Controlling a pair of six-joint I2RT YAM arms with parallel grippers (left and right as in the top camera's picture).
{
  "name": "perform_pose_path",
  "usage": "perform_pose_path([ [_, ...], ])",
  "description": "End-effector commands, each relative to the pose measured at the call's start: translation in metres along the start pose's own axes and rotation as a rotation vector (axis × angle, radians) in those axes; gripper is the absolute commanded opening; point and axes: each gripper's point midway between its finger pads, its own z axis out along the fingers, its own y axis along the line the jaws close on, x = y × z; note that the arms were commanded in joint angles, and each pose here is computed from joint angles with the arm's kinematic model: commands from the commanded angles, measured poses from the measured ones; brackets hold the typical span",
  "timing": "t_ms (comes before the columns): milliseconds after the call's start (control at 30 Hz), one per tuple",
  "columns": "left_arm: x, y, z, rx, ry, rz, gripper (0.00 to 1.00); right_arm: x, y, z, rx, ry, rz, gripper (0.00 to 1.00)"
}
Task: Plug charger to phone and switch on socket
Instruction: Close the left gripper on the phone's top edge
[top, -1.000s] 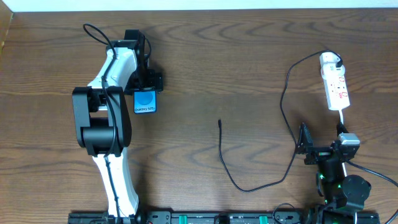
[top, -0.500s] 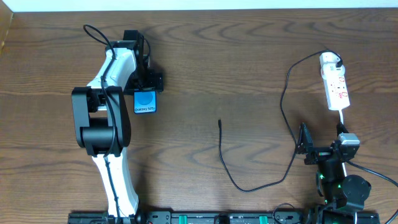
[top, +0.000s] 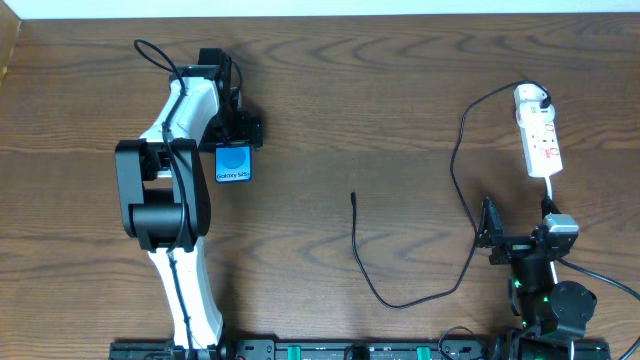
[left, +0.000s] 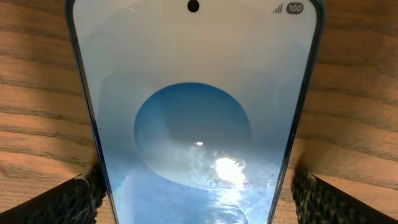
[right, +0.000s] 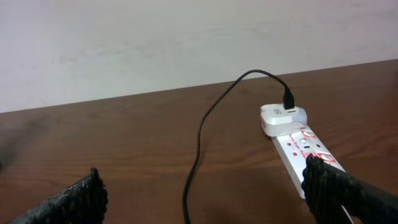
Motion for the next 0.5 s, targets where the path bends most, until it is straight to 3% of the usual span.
perform_pose_path([
  [0,0.0035,-0.0052,0.0098,0.028,0.017,0.022,0.99,0.0005,0.0002,-0.0002,0.000,0.000,0.004,0.99],
  [467,0.0035,-0.0052,0.0098,0.028,0.017,0.023,0.94,0.0005,0.0002,-0.0002,0.000,0.000,0.004,0.99],
])
